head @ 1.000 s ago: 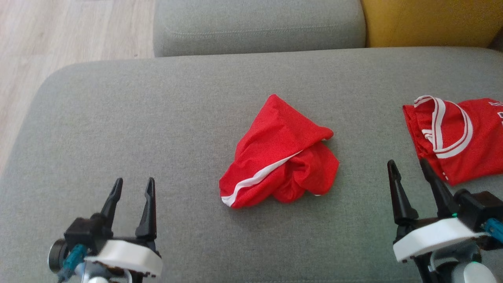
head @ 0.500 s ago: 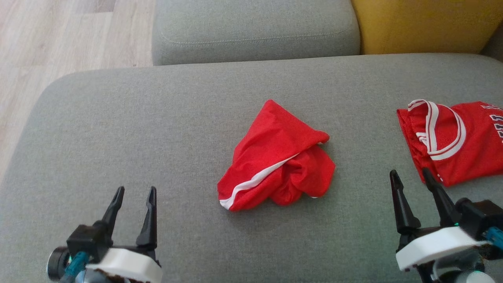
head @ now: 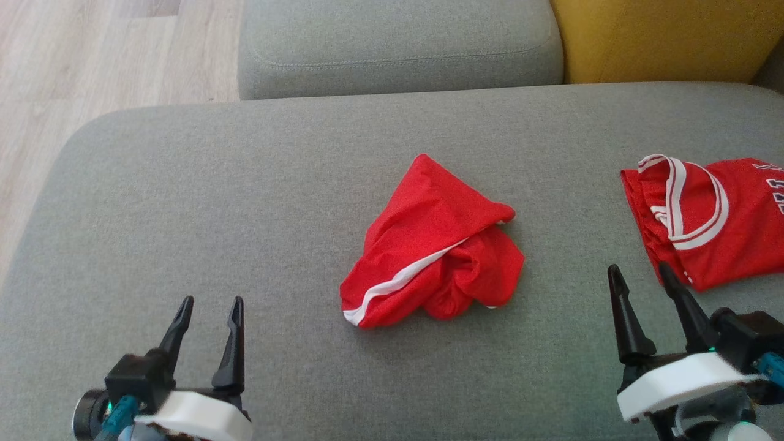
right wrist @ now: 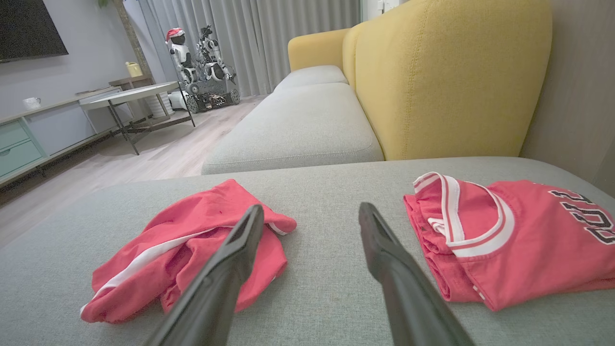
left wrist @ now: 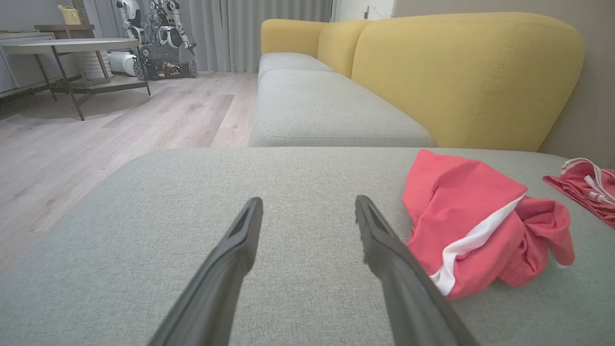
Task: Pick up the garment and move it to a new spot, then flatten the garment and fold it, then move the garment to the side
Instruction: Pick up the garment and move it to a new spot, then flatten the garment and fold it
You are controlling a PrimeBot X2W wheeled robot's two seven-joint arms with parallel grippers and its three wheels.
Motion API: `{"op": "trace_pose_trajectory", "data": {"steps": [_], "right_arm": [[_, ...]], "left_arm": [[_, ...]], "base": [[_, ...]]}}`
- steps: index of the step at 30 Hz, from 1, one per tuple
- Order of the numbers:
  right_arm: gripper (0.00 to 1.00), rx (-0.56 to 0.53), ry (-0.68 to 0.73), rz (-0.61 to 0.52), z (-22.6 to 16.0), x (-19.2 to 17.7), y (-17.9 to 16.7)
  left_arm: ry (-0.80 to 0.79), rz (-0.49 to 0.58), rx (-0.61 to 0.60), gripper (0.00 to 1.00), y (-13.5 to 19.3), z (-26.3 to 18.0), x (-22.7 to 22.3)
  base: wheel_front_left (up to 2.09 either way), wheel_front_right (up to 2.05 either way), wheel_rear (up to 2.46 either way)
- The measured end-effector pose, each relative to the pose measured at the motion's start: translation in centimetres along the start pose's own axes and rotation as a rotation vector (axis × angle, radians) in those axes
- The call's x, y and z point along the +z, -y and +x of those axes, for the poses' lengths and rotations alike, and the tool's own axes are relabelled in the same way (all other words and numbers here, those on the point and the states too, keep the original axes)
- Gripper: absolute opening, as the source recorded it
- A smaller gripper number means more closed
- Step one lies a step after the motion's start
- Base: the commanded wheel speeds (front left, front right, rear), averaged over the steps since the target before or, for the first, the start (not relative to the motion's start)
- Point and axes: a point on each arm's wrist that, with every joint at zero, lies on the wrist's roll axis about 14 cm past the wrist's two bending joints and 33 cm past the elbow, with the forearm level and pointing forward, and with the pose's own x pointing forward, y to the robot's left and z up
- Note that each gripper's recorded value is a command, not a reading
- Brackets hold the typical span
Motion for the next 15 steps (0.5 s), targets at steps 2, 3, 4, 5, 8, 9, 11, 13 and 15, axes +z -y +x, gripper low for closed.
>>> {"op": "trace_pose_trajectory", "data": {"steps": [2,3,4,5,8,9,11,13,15], "right_arm": [[1.00,0.000,-0.001,0.001,0.02,-0.03,0.00],[1.00,0.001,-0.002,0.002,0.04,-0.05,-0.01],[1.00,0.001,-0.002,0.002,0.06,-0.07,-0.02],[1.00,0.001,-0.003,0.002,0.07,-0.09,-0.03],[1.00,0.002,-0.006,0.002,0.13,-0.17,-0.04],[1.00,0.002,-0.007,0.003,0.15,-0.20,-0.05],[1.00,0.003,-0.008,0.005,0.19,-0.24,-0.06],[1.00,0.003,-0.011,0.005,0.24,-0.31,-0.06],[1.00,0.000,-0.014,0.005,0.30,-0.41,0.05]], "left_arm": [[-0.002,0.001,0.001,1.00,-0.02,0.00,-0.05],[-0.003,0.001,0.001,1.00,-0.01,0.00,-0.07],[-0.004,0.000,0.001,1.00,-0.01,0.00,-0.09],[-0.005,0.000,0.001,1.00,-0.01,0.00,-0.12],[-0.007,0.000,0.002,1.00,-0.03,0.01,-0.19],[-0.008,0.001,0.004,1.00,-0.06,0.01,-0.22],[-0.010,-0.001,0.005,1.00,-0.10,0.01,-0.26],[-0.012,-0.001,0.006,1.00,-0.13,0.02,-0.33],[-0.014,-0.001,0.007,1.00,-0.17,0.06,-0.38]], "base": [[0.00,0.00,0.00],[0.00,0.00,0.00],[0.00,0.00,0.00],[0.00,0.00,0.00],[0.00,0.00,0.00],[0.00,0.00,0.00],[0.00,0.00,0.00],[0.00,0.00,0.00],[0.00,0.00,0.00]]}}
